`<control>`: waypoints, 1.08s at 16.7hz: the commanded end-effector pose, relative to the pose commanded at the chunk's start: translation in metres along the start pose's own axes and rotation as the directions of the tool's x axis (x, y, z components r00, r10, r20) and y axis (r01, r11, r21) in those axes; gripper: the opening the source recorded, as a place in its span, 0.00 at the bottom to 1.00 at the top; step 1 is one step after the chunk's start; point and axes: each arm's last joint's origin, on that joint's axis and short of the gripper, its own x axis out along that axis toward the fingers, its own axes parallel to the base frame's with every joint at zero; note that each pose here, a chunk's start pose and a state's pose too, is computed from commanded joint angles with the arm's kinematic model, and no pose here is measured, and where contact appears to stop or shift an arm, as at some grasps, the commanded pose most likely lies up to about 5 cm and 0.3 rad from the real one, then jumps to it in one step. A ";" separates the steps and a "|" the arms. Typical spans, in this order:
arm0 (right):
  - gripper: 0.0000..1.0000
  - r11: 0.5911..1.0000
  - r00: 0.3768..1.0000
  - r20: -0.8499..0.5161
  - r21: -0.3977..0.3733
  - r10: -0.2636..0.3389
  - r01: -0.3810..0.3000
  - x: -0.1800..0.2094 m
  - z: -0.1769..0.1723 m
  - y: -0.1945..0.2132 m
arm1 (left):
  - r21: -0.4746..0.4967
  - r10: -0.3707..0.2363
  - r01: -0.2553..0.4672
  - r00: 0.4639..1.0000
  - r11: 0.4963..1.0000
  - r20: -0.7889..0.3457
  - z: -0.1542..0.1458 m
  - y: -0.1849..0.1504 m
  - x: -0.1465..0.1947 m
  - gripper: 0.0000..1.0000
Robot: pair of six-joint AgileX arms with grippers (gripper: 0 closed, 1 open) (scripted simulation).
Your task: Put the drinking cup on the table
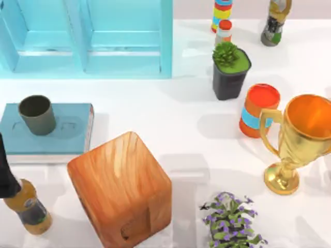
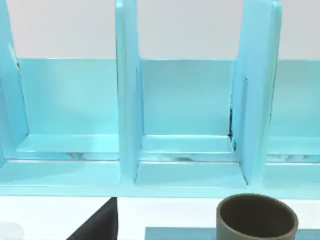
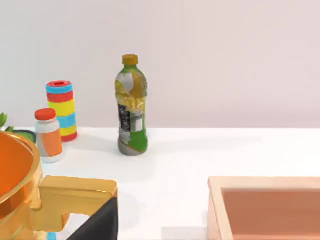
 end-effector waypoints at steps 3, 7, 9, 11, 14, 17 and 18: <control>1.00 1.000 1.000 0.000 0.000 0.000 0.000 0.000 0.000 0.000 | -0.002 0.001 -0.001 1.000 1.000 -0.011 0.001 0.000 0.000 1.00; 1.00 1.000 1.000 0.000 0.000 0.000 0.000 0.000 0.000 0.000 | -0.023 0.011 -0.015 0.987 1.000 -0.163 0.022 0.000 0.002 1.00; 1.00 1.000 1.000 0.000 0.000 0.000 0.000 0.000 0.000 0.000 | -0.036 0.020 -0.033 0.952 0.999 -0.305 0.038 0.001 0.008 1.00; 1.00 1.000 1.000 0.000 0.000 0.000 0.000 0.000 0.000 0.000 | -0.046 0.028 -0.056 0.882 0.997 -0.470 0.059 0.001 0.018 1.00; 1.00 1.000 1.000 0.000 0.000 0.000 0.000 0.000 0.000 0.000 | -0.050 0.032 -0.092 0.720 0.994 -0.693 0.094 0.001 0.046 1.00; 1.00 1.000 1.000 0.000 0.000 0.000 0.000 0.000 0.000 0.000 | -0.044 0.024 -0.115 0.534 0.992 -0.845 0.126 -0.002 0.088 1.00; 1.00 1.000 1.000 0.000 0.000 0.000 0.000 0.000 0.000 0.000 | -0.041 0.020 -0.118 0.476 0.992 -0.879 0.135 -0.004 0.104 1.00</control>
